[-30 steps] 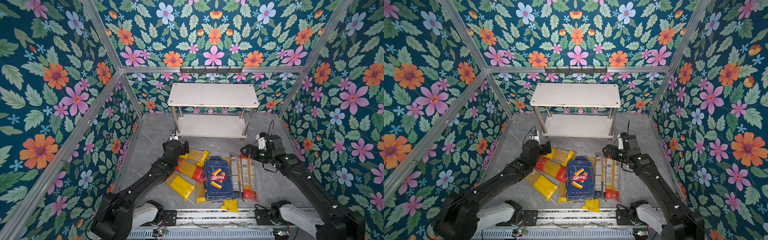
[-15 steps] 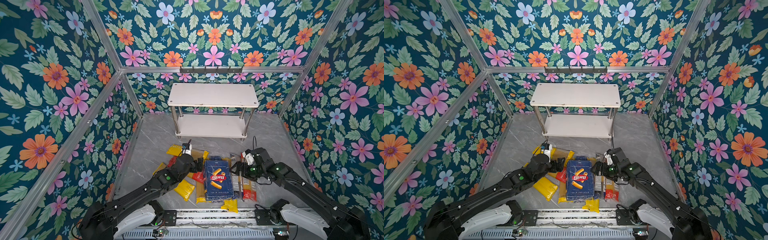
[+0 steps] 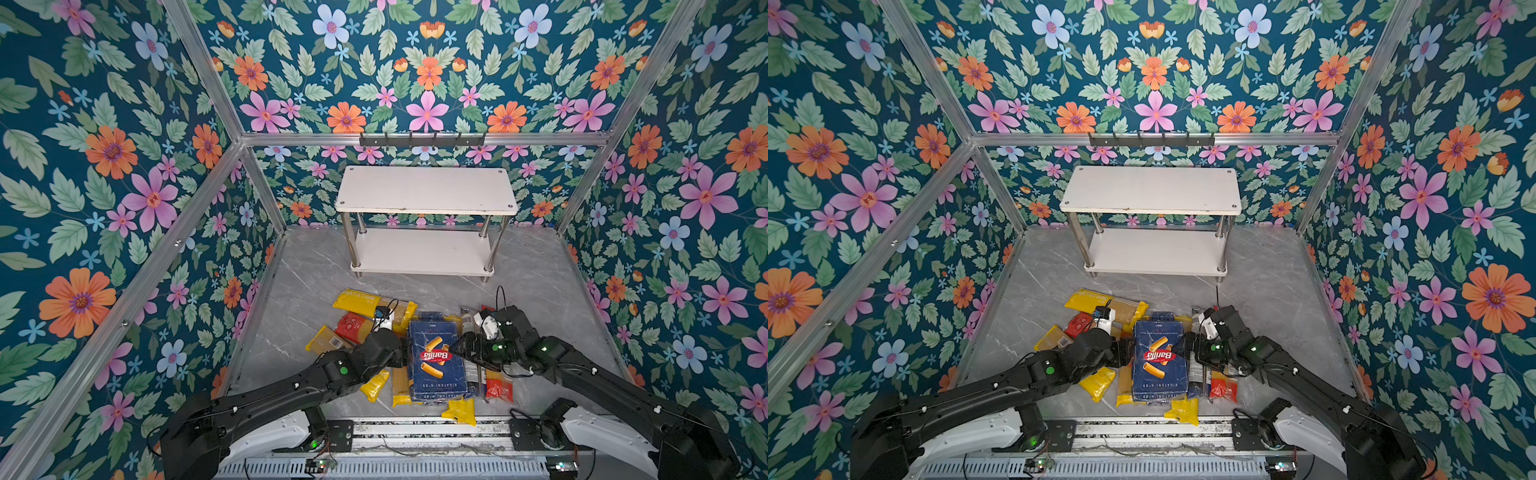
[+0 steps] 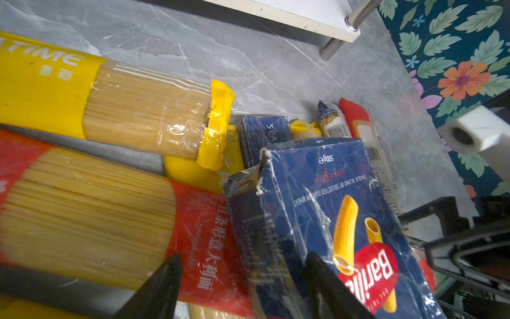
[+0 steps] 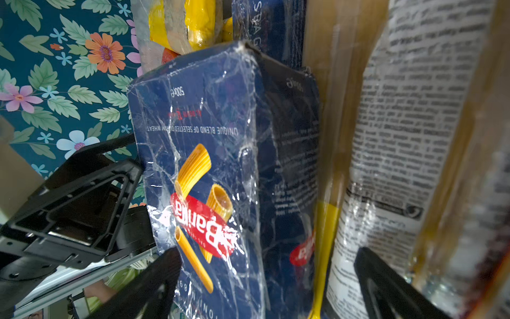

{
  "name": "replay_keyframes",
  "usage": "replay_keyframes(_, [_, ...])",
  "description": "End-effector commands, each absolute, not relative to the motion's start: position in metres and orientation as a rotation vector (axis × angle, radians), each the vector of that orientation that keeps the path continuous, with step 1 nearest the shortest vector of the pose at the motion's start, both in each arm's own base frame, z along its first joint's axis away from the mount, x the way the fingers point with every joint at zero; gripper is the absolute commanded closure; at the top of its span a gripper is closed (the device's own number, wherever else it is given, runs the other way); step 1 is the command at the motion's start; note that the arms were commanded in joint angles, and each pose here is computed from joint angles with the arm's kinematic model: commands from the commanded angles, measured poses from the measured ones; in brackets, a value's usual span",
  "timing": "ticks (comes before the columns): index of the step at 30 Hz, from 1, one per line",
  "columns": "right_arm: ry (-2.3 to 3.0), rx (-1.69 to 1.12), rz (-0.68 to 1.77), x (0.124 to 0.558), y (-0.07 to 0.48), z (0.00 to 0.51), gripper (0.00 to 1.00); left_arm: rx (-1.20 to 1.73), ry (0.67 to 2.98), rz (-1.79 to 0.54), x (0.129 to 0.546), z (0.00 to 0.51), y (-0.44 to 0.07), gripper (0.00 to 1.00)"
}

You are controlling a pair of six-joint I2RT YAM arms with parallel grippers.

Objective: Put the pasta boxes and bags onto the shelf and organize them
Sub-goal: 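Grasp the blue Barilla box with the right gripper while the left steadies it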

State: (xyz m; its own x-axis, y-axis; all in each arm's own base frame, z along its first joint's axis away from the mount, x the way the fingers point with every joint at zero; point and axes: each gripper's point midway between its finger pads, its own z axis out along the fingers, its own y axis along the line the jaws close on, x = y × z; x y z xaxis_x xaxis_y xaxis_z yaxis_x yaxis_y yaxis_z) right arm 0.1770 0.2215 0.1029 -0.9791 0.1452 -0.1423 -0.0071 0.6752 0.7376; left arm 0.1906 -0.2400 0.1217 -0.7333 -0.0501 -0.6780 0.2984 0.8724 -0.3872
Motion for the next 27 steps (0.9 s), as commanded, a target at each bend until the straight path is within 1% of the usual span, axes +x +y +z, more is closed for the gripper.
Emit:
replay_keyframes(1, [2.687, 0.124, 1.220, 0.179, 0.226, 0.103, 0.01, 0.173, 2.344, -0.626, 0.183, 0.116, -0.240, 0.29])
replay_keyframes(10, [2.736, 0.082, 1.190, 0.174, 0.239, 0.093, 0.01, 0.171, 2.365, -0.623, 0.170, 0.109, -0.237, 0.28])
replay_keyframes(13, [2.753, 0.081, 1.182, 0.174, 0.242, 0.088, 0.01, 0.171, 2.369, -0.615, 0.170, 0.104, -0.235, 0.29])
replay_keyframes(17, [2.772, 0.085, 1.192, 0.174, 0.245, 0.083, 0.01, 0.166, 2.385, -0.595, 0.168, 0.091, -0.232, 0.36])
replay_keyframes(20, [2.782, 0.084, 1.187, 0.174, 0.245, 0.080, 0.01, 0.151, 2.386, -0.602, 0.168, 0.087, -0.231, 0.45])
replay_keyframes(22, [2.786, 0.078, 1.190, 0.174, 0.247, 0.080, 0.01, 0.146, 2.387, -0.600, 0.168, 0.083, -0.229, 0.48])
replay_keyframes(25, [2.784, 0.069, 1.204, 0.175, 0.249, 0.080, 0.01, 0.139, 2.390, -0.593, 0.167, 0.079, -0.227, 0.56])
replay_keyframes(27, [2.783, 0.068, 1.212, 0.175, 0.251, 0.078, 0.01, 0.134, 2.392, -0.584, 0.168, 0.075, -0.225, 0.59])
